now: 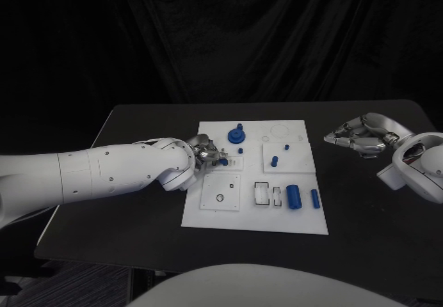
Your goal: Assemble the parts on the task board
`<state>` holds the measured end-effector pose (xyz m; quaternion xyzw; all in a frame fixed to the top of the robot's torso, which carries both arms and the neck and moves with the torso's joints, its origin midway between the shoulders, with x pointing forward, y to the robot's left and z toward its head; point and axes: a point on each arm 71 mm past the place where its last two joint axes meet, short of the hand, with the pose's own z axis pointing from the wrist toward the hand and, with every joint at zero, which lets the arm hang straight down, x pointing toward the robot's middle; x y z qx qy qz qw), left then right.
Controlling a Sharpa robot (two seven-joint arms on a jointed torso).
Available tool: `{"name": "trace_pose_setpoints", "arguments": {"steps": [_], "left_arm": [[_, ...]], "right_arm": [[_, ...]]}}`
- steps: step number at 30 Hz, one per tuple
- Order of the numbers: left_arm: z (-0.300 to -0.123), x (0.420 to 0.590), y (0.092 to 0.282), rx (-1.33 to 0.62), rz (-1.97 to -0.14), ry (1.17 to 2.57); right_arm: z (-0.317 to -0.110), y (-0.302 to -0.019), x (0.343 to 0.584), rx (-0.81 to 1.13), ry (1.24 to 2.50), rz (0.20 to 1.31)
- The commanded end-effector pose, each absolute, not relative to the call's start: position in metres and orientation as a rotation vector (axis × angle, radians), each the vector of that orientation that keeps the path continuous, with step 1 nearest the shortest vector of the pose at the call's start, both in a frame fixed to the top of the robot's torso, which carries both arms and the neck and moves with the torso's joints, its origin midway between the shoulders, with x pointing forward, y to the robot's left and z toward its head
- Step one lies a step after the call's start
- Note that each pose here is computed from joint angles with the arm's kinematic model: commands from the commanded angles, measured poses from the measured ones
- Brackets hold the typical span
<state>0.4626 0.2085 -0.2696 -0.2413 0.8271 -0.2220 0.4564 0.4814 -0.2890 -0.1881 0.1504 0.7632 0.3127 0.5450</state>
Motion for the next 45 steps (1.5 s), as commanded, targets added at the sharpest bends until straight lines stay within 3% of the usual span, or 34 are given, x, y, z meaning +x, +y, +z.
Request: {"name": "trace_pose_setpoints", "arguments": {"steps": [1,45], "left_arm": [[-0.272,0.461,0.206,-0.578,-0.557,2.063],[-0.285,0.456,0.212,-0.578,-0.526,2.125]], "right_arm": [[-0.19,-0.289,0.481,0.366,1.821,0.731],[-0.192,-0.291,0.48,0.371,1.839,0.723]]}}
